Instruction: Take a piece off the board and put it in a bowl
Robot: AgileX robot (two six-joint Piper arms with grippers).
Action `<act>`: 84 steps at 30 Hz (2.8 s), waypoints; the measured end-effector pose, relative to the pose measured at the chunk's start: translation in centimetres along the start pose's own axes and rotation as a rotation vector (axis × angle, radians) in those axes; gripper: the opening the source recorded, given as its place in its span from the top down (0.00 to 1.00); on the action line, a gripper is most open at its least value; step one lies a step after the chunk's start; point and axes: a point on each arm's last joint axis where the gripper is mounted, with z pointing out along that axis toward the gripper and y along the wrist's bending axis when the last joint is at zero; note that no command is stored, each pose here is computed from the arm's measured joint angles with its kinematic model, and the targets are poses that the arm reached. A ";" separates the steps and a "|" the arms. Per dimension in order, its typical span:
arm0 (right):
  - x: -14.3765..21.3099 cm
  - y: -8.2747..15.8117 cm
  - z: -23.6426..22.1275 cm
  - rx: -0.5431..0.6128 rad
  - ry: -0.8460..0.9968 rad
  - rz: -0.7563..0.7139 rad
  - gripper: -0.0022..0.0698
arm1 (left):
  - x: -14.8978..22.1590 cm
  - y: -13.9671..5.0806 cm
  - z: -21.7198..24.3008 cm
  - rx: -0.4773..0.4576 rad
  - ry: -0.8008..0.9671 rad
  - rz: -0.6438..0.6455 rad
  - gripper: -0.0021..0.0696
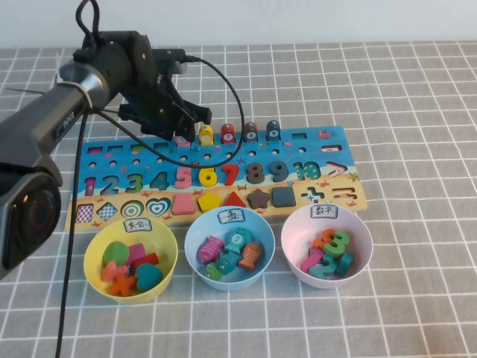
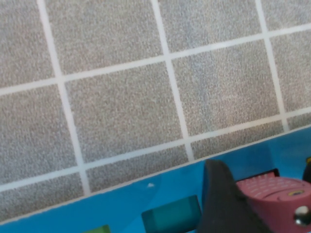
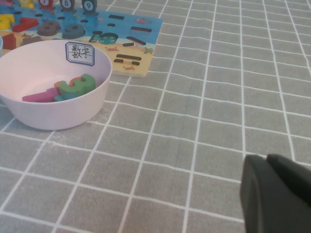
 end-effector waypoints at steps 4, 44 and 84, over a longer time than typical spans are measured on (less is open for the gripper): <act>0.0 0.0 0.0 0.000 0.000 0.000 0.99 | 0.0 0.0 0.0 0.000 0.000 0.000 0.63; 0.0 0.0 0.0 0.000 0.000 0.000 0.99 | -0.8 -0.4 -5.1 -0.014 -0.018 0.039 0.69; 0.0 0.0 0.0 0.000 0.000 0.000 0.99 | 23.2 -6.5 -17.7 0.113 -0.235 0.494 0.69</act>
